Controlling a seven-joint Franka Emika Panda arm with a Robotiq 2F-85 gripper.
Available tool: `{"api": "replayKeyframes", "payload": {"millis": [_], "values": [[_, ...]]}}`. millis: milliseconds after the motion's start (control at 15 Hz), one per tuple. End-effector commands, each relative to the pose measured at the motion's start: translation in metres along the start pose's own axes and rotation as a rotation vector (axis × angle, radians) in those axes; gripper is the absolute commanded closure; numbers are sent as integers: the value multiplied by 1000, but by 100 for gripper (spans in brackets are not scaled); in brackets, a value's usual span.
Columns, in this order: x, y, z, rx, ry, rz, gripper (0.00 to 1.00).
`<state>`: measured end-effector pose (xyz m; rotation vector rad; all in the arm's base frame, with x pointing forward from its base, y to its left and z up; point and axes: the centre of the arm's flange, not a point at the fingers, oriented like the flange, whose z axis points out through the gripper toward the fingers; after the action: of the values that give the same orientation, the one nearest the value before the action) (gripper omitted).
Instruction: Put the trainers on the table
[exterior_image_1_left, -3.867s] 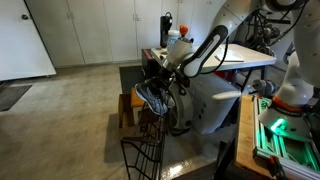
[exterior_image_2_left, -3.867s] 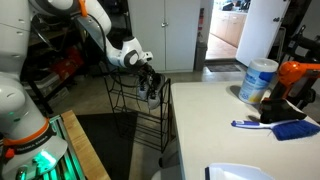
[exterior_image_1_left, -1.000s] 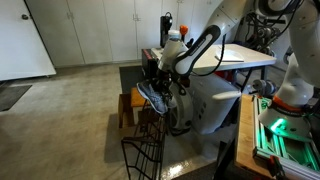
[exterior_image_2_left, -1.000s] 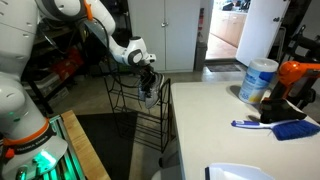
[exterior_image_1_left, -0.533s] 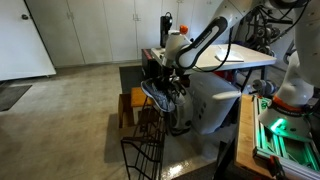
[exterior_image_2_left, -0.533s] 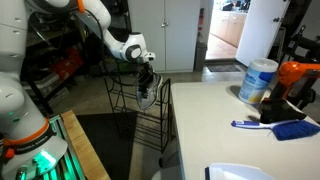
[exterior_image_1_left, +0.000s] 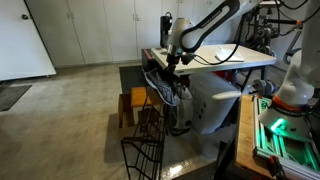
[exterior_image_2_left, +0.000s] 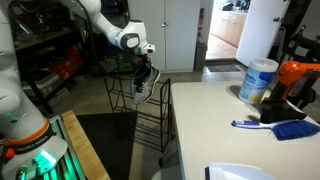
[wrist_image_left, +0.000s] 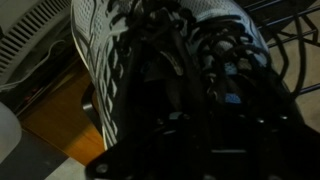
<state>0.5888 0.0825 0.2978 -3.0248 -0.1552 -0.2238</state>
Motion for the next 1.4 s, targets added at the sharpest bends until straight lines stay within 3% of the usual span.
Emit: {"api": "replayKeyframes", "payload": {"millis": [0,267,333,400,733,1067,1133,1200,1267,1333], "values": [[-2,2,-7,0,4,3,86],[-8,2,-11,-1,0,4,86],[-8,3,-20,-3,-12,-18,96],[-9,6,-32,-17,-28,-45,96],[-13,40,-84,-42,-237,-243,96],[-3,97,-133,-236,-382,-342,96],[2,108,-137,-277,-380,-322,96],[-13,94,-122,-216,-361,-306,96],[-11,101,-126,-226,-358,-299,86],[-12,102,-125,-223,-361,-296,86]]}}
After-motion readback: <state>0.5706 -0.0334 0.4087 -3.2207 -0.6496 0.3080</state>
